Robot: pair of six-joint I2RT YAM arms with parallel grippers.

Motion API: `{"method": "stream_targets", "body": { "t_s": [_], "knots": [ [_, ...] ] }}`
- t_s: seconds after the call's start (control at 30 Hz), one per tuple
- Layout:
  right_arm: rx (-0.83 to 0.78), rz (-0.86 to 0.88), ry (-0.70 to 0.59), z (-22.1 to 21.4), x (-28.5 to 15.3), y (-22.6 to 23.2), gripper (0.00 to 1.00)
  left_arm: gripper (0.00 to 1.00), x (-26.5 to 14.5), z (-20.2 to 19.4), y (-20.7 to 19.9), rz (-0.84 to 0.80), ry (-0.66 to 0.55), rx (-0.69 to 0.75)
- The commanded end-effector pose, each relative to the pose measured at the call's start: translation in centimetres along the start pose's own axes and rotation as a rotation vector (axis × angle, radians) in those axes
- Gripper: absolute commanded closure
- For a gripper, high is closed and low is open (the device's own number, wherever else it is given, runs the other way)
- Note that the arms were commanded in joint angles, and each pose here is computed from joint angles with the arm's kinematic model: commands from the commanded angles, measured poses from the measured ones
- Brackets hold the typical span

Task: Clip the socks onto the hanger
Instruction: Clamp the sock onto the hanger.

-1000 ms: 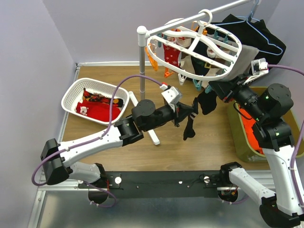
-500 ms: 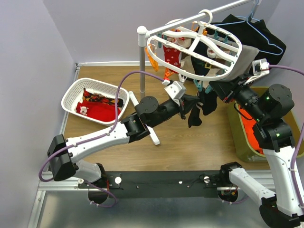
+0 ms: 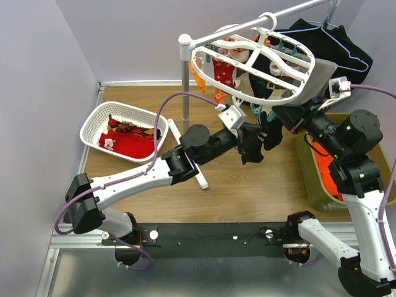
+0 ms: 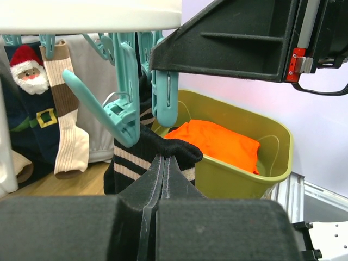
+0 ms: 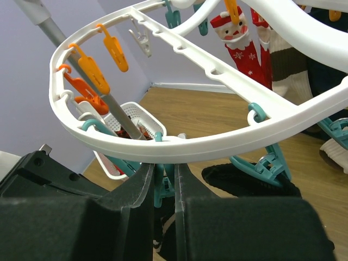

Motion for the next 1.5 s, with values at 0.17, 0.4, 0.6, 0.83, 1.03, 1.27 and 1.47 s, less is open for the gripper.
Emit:
{"method": "stream_targets", "body": {
  "t_s": [0.17,0.4,0.6,0.83,1.03,1.27,1.47],
  "knots": [
    [0.021,0.001,0.012,-0.7,0.3,-0.2,0.89,1.00,0.7,2.5,-1.3,-0.042,-0.079,0.021],
    [0.025,0.002,0.011,-0.9,0.4,-0.3,0.89,1.00,0.9,2.6,-1.5,-0.049,-0.084,0.026],
    [0.037,0.014,0.003,-0.7,0.5,-0.1,0.89,1.00,1.3,2.2,-1.5,-0.049,-0.076,0.034],
    [0.042,0.006,0.003,-1.0,0.5,-0.2,0.89,1.00,1.6,2.3,-2.4,-0.087,-0.075,0.037],
    [0.041,-0.010,0.016,-1.6,0.5,-0.6,0.89,1.00,1.7,3.3,-2.6,-0.088,-0.098,0.056],
    [0.031,-0.017,0.019,-1.7,0.3,-0.7,0.89,1.00,1.6,3.2,-2.5,-0.081,-0.098,0.066],
    [0.028,-0.005,0.001,-1.2,0.0,-0.3,0.54,1.00,1.9,2.6,-2.4,-0.081,-0.083,0.070]
  ]
}}
Point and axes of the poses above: each gripper's point midway between its finger pads, its own x axis out along the fingers, its own y axis along the line the jaws close on, z = x × y, the point moved 4 cm from there along -x, back along the fingers, and after that the axes turned 6 degrees about -x, right-handed, at the moved point
